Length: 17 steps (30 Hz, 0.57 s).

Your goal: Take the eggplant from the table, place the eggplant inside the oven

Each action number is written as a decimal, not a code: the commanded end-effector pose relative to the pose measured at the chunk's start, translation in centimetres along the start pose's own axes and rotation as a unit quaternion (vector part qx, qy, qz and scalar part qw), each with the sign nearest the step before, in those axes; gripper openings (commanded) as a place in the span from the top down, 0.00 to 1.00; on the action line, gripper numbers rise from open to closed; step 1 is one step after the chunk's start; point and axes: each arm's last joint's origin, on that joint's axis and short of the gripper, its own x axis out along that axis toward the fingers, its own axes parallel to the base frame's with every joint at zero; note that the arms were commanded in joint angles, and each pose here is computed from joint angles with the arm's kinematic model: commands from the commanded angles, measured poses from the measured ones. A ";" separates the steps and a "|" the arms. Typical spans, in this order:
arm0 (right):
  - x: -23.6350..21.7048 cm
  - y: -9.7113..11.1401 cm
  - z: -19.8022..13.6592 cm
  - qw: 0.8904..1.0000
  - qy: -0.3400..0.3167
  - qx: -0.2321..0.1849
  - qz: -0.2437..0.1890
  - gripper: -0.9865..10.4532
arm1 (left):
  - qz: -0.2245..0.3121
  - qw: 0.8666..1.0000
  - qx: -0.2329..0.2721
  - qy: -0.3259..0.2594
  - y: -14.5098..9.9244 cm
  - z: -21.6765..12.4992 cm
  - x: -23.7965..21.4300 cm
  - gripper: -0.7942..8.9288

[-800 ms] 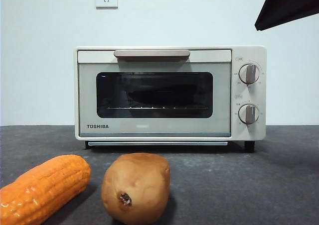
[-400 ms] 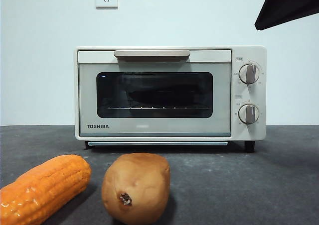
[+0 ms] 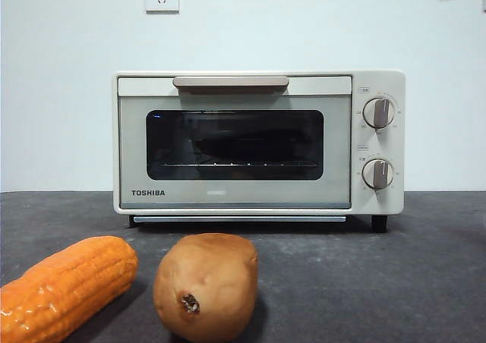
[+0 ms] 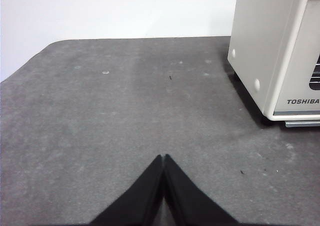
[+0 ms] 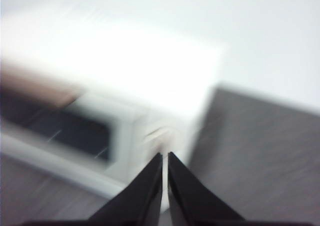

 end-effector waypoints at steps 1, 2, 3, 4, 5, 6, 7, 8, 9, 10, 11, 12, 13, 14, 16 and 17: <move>-0.9 -1.9 -0.3 0.999 -0.046 -0.014 -0.020 0.91 | 0.000 1.000 0.002 0.004 0.0 -0.7 0.3 0.91; -1.3 -2.5 -0.6 0.998 -0.062 -0.008 -0.024 0.91 | 0.000 1.000 0.002 0.004 0.0 -0.7 0.3 0.91; -1.9 -3.2 -1.0 0.996 -0.081 -0.001 -0.037 0.91 | 0.000 1.000 0.002 0.004 0.0 -0.7 0.3 0.91; -2.3 -3.6 -1.4 0.994 -0.093 0.003 -0.051 0.91 | 0.000 1.000 0.002 0.004 0.0 -0.7 0.3 0.91; -2.6 -4.0 -1.9 0.992 -0.103 0.005 -0.069 0.91 | 0.000 1.000 0.002 0.004 0.0 -0.7 0.3 0.91; -3.0 -4.4 -2.4 0.990 -0.109 0.006 -0.092 0.91 | 0.000 1.000 0.002 0.004 0.0 -0.7 0.3 0.91; -3.4 -4.7 -3.1 0.987 -0.113 0.006 -0.112 0.91 | 0.000 1.000 0.002 0.004 0.0 -0.7 0.3 0.91; -3.6 -4.8 -3.6 0.985 -0.115 0.006 -0.126 0.91 | 0.000 1.000 0.002 0.004 0.0 -0.7 0.3 0.91; -3.7 -5.0 -4.3 0.984 -0.116 0.007 -0.136 0.91 | 0.000 1.000 0.002 0.004 0.0 -0.7 0.3 0.91; -3.7 -5.0 -5.1 0.984 -0.114 0.008 -0.140 0.91 | 0.000 1.000 0.002 0.004 0.0 -0.7 0.3 0.91; -3.7 -5.0 -5.8 0.984 -0.111 0.007 -0.138 0.91 | 0.000 1.000 0.002 0.004 0.0 -0.7 0.3 0.91; -3.6 -5.0 -6.6 0.985 -0.105 0.007 -0.133 0.91 | 0.000 1.000 0.002 0.004 0.0 -0.7 0.3 0.91; -3.4 -5.0 -7.4 0.986 -0.100 0.007 -0.130 0.91 | 0.000 1.000 0.002 0.004 0.0 -0.7 0.3 0.91; -3.3 -5.0 -8.0 0.987 -0.094 0.008 -0.131 0.91 | 0.000 1.000 0.002 0.004 0.0 -0.7 0.3 0.91; -2.9 -4.9 -9.6 0.988 -0.080 0.010 -0.129 0.91 | 0.000 1.000 0.002 0.004 0.0 -0.7 0.3 0.91; -2.8 -4.8 -10.2 0.989 -0.074 0.010 -0.125 0.91 | 0.000 1.000 0.002 0.004 0.0 -0.7 0.3 0.91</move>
